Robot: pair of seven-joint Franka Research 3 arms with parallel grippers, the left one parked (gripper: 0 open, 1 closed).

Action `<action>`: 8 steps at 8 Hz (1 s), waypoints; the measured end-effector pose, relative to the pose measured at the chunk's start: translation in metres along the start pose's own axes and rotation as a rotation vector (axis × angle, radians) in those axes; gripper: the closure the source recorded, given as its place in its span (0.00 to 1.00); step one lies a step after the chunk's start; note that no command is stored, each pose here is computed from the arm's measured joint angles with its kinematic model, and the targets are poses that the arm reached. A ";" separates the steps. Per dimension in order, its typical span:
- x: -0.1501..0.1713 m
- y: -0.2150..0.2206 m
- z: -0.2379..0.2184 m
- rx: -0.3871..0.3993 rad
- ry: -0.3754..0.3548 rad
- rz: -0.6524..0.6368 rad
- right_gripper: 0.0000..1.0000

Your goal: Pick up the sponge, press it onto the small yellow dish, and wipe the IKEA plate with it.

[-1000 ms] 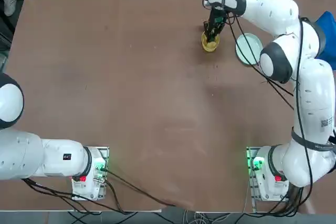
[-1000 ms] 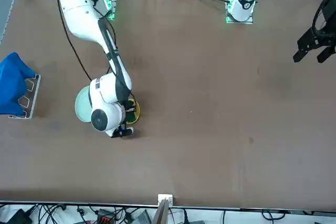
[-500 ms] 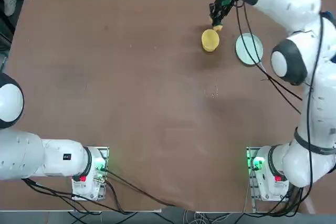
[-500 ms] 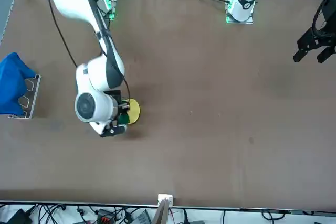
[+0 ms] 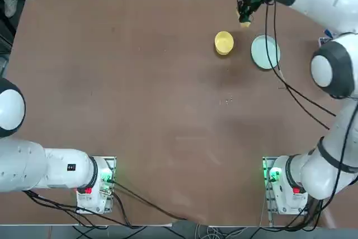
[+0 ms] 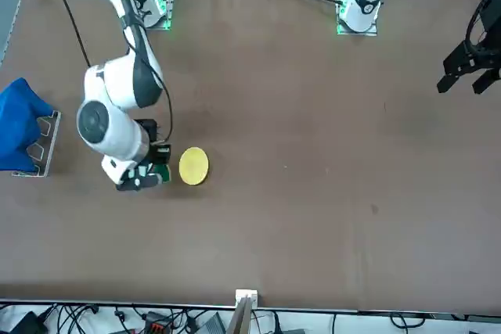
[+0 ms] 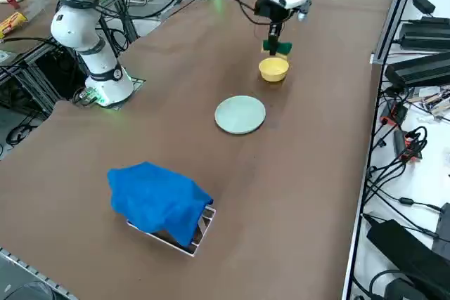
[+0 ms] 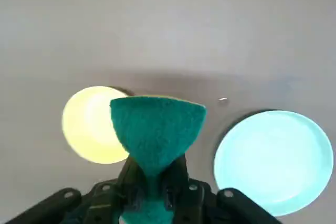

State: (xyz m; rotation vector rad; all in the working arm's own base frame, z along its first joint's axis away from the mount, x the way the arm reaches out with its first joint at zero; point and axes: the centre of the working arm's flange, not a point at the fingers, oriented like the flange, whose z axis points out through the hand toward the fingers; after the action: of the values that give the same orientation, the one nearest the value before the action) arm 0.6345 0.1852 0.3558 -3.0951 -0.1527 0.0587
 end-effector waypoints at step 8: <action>-0.098 0.097 0.096 -0.021 0.037 0.059 0.79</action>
State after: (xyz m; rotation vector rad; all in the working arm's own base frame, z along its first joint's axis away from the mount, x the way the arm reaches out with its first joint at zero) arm 0.5431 0.0832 0.2589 -3.1193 -0.0613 0.0018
